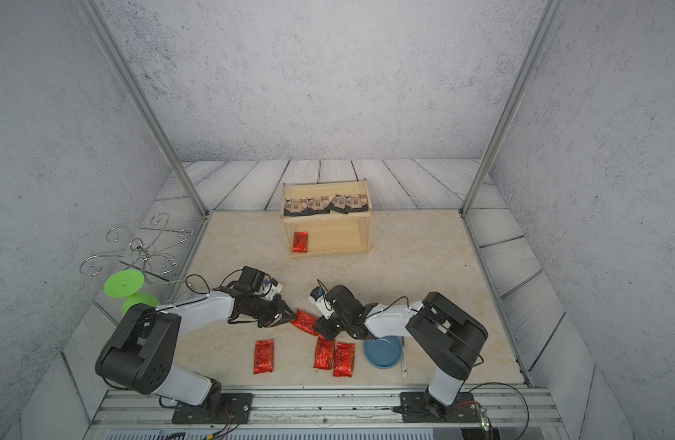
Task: Place the tea bags on the shelf by color
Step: Pick up the tea bag from the center of the board.
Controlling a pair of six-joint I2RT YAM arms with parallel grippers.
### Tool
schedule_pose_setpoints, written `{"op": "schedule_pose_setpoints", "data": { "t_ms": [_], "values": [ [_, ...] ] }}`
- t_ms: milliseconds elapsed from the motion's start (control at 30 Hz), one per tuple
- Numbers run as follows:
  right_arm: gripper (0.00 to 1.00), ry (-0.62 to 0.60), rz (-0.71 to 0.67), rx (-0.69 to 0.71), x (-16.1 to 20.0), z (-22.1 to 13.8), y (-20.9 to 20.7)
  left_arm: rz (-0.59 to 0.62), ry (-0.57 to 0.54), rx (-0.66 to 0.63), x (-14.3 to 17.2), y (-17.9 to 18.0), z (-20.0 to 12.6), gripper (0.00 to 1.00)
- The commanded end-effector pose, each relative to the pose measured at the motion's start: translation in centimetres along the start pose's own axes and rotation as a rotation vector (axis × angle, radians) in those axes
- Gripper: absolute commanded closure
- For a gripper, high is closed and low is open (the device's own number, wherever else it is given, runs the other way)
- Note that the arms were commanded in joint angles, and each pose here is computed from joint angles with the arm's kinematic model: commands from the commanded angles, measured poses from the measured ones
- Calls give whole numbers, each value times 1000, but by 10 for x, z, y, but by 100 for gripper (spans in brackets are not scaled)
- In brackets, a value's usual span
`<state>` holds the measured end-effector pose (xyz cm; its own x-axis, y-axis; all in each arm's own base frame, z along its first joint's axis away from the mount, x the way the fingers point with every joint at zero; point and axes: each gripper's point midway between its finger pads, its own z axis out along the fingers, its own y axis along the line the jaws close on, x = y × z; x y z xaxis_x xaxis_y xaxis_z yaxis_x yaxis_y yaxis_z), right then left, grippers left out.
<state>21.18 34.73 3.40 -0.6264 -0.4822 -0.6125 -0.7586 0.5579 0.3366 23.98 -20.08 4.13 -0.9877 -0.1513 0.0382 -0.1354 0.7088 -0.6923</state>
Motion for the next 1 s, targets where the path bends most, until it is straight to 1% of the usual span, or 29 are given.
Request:
{"op": "schedule_pose_setpoints", "data": {
  "t_ms": [0, 200, 267, 400, 567, 667, 733, 800, 867, 967],
  "values": [
    [64, 7, 11, -5, -1, 3, 0, 25, -4, 6, -4, -6, 0, 84],
    [64, 2, 14, -3, -2, 2, -2, 29, -6, 8, -4, -8, -1, 95],
    [64, -2, 15, 2, -3, 1, -3, 31, -8, 6, -4, -8, -2, 99],
    [63, -25, 23, 21, -10, -7, -7, 37, -14, 7, -5, -11, -4, 100],
    [58, -124, 99, 84, -36, -34, -20, 62, -47, 54, -12, -30, -14, 100],
    [56, -192, 182, 133, -52, -58, -30, 78, -77, 110, -19, -47, -21, 100],
    [55, -228, 277, 180, -58, -75, -41, 83, -94, 158, -25, -59, -25, 100],
    [54, -249, 384, 198, -61, -88, -49, 92, -109, 206, -30, -71, -29, 100],
    [54, -262, 500, 183, -62, -98, -54, 102, -127, 249, -36, -82, -34, 100],
    [54, -282, 656, 89, -67, -107, -53, 134, -153, 304, -42, -99, -42, 100]
  ]
}}
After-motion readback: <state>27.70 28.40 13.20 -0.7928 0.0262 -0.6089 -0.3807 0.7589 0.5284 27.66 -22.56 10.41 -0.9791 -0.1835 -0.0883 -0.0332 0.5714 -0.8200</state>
